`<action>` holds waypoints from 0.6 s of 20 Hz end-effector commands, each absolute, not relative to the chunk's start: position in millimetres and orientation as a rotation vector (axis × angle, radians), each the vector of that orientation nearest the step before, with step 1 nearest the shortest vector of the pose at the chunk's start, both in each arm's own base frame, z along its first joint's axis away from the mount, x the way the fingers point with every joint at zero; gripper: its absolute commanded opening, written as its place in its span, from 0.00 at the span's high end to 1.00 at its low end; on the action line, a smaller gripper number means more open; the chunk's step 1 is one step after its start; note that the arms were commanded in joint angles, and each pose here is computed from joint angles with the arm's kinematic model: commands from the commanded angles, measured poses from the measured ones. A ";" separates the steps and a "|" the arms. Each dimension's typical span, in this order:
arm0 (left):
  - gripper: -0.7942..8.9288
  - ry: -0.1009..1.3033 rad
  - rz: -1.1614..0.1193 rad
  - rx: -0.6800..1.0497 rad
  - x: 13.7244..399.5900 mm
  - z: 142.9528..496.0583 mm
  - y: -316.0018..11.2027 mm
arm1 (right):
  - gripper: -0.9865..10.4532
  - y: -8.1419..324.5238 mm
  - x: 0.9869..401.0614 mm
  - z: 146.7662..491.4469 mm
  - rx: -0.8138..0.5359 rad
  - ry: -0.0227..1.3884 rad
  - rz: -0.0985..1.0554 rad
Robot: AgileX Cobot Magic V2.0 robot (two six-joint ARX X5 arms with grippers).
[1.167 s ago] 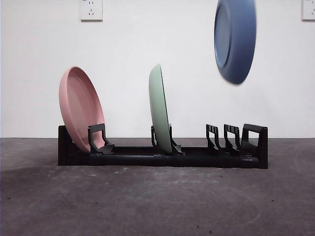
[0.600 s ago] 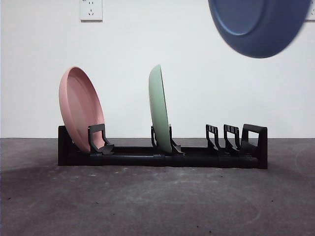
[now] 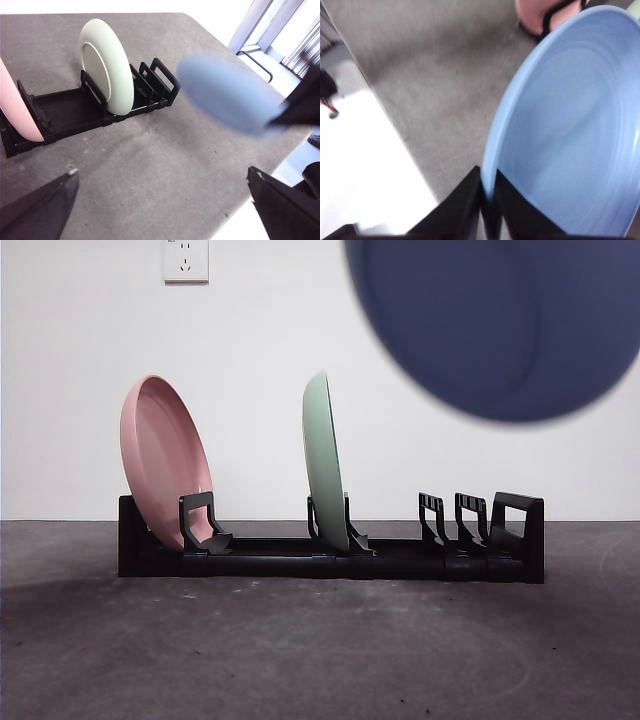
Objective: Place the plate
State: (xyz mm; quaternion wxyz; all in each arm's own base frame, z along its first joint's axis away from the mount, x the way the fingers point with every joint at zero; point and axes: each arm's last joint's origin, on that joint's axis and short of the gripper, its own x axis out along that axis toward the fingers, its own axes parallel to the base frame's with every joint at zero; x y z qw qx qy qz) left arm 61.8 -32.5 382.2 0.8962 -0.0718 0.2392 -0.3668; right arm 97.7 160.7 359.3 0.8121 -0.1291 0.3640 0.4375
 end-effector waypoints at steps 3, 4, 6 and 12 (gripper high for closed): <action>0.37 0.469 -0.768 -0.144 61.0 388.3 -32.6 | 0.91 201.4 101.3 308.8 -0.325 0.846 0.933; 0.37 0.469 -0.768 -0.144 61.0 388.3 -32.6 | 0.91 211.2 101.7 298.4 -0.366 0.852 0.910; 0.37 0.470 -0.768 -0.145 61.0 388.2 -32.6 | 0.91 231.4 100.7 280.2 -0.466 0.853 0.857; 0.37 0.477 -0.765 -0.160 60.9 388.2 -32.6 | 0.91 269.1 97.2 232.4 -0.643 0.879 0.721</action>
